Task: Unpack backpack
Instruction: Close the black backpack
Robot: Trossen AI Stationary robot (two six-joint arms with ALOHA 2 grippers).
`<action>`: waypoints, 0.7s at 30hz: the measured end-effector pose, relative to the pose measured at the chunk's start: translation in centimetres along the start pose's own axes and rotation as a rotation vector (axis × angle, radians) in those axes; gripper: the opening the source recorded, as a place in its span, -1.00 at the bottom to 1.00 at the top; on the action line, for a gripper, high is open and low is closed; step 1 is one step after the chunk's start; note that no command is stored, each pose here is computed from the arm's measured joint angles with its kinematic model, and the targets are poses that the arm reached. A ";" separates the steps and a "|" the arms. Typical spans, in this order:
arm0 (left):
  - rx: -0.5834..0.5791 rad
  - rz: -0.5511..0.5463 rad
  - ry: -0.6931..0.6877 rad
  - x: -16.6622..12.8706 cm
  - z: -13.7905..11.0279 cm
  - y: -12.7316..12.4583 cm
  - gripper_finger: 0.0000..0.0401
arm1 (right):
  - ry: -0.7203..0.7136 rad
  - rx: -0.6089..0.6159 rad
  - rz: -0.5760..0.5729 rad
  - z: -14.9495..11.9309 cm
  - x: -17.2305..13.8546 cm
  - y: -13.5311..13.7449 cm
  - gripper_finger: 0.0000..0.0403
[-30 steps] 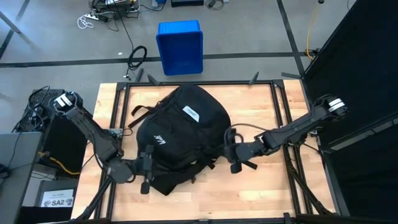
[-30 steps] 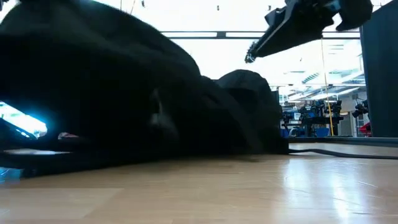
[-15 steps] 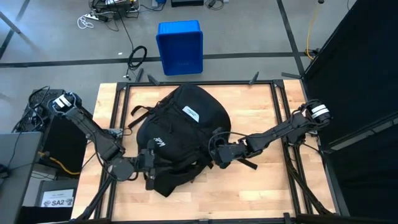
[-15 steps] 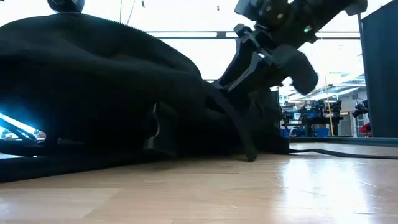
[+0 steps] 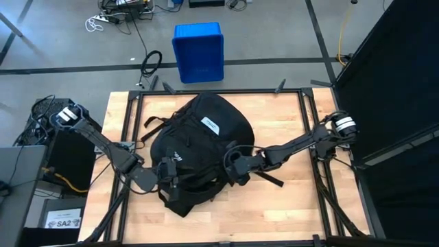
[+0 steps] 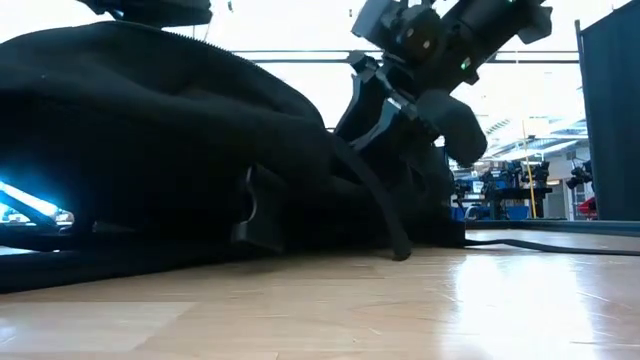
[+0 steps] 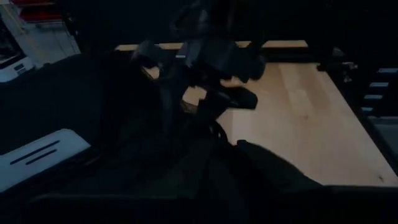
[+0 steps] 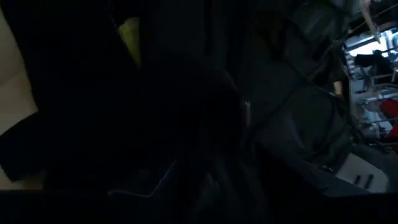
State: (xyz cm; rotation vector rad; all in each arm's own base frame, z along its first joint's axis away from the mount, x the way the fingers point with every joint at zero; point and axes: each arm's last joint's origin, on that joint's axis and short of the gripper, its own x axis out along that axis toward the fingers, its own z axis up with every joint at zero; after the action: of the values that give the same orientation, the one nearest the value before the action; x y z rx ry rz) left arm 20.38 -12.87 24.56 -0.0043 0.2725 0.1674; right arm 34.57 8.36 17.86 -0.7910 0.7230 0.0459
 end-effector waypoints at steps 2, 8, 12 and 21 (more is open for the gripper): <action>0.001 0.007 0.002 0.2 -0.1 0.1 -0.70 | -0.008 0.005 -0.003 0.3 0.5 0.1 -0.14; -0.008 0.003 0.006 0.9 -0.2 0.0 -0.70 | -0.100 0.109 -0.102 1.5 0.9 -0.9 -0.17; 0.003 -0.027 -0.002 1.2 -0.2 -0.3 -0.70 | -0.131 0.207 -0.231 2.1 0.6 -1.7 -0.23; 0.048 -0.073 0.009 2.2 -0.8 -0.8 -0.70 | -0.115 0.291 -0.261 1.8 0.7 -2.2 -0.35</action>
State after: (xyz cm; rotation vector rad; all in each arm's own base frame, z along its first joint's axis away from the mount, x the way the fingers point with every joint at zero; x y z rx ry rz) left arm 22.42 -13.31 23.17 0.0324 0.2852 0.0887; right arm 36.84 7.83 19.72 -0.5930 0.4984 -0.2432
